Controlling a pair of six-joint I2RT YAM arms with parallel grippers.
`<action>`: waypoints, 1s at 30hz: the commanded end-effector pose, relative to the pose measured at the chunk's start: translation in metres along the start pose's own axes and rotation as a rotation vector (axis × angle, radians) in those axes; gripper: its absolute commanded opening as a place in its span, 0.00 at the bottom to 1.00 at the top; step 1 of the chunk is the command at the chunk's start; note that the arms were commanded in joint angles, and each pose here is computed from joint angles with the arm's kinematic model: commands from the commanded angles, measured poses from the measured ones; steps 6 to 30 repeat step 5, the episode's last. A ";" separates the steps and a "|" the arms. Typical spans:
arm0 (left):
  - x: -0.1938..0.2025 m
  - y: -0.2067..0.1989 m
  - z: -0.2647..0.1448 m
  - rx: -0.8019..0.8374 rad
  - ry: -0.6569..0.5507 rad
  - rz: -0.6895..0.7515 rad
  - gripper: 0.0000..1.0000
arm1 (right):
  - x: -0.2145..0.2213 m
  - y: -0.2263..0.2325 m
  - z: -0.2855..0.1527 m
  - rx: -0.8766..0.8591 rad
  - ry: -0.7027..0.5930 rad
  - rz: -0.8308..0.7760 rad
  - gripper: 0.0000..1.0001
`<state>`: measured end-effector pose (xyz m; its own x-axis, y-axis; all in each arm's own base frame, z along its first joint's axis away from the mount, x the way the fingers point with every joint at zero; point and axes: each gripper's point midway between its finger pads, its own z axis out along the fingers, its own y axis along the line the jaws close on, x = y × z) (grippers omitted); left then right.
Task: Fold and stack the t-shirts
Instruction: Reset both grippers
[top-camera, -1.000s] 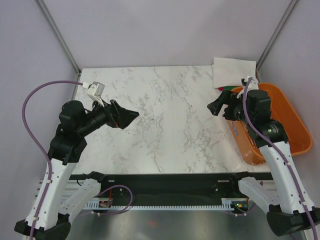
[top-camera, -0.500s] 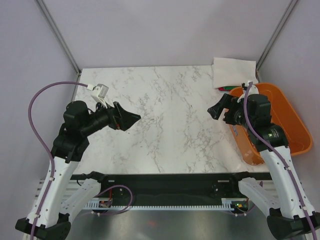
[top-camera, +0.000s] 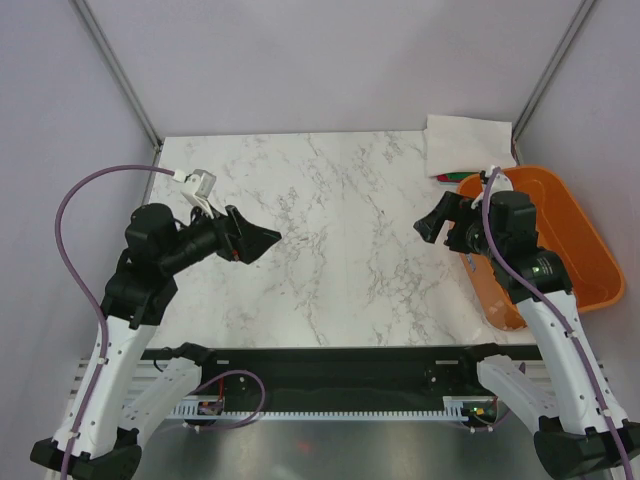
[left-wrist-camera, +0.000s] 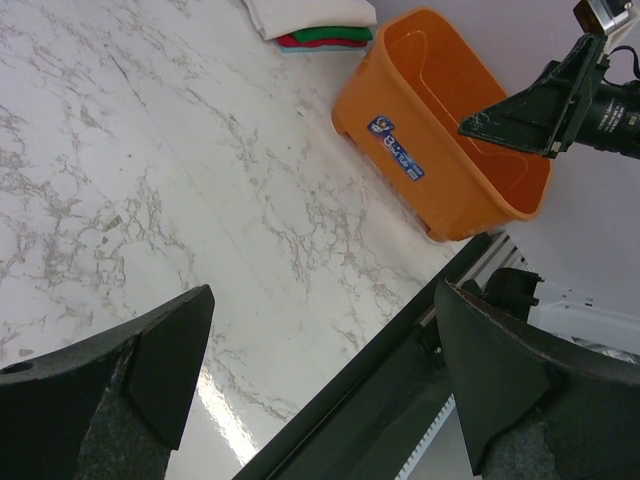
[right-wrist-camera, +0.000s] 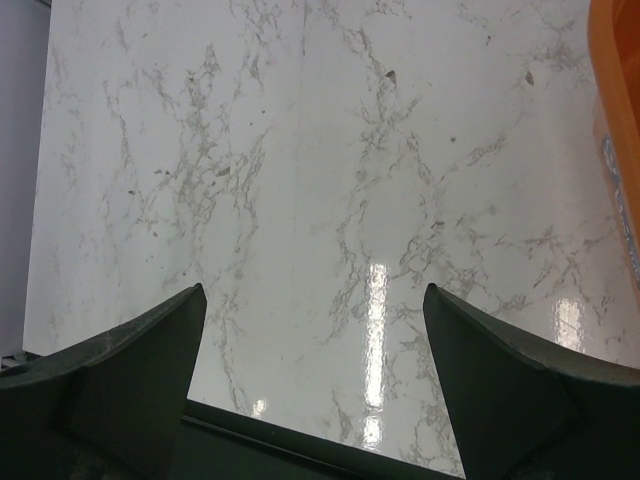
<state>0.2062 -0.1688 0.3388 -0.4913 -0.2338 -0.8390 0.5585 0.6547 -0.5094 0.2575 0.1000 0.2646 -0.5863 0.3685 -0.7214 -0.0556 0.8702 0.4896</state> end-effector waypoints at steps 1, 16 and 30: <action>-0.001 -0.003 0.000 0.018 -0.006 0.004 1.00 | -0.004 0.000 -0.001 -0.004 -0.028 -0.012 0.98; -0.001 0.000 0.002 0.008 -0.006 0.005 1.00 | -0.006 -0.001 -0.002 0.003 -0.034 -0.022 0.98; -0.001 0.000 0.002 0.008 -0.006 0.005 1.00 | -0.006 -0.001 -0.002 0.003 -0.034 -0.022 0.98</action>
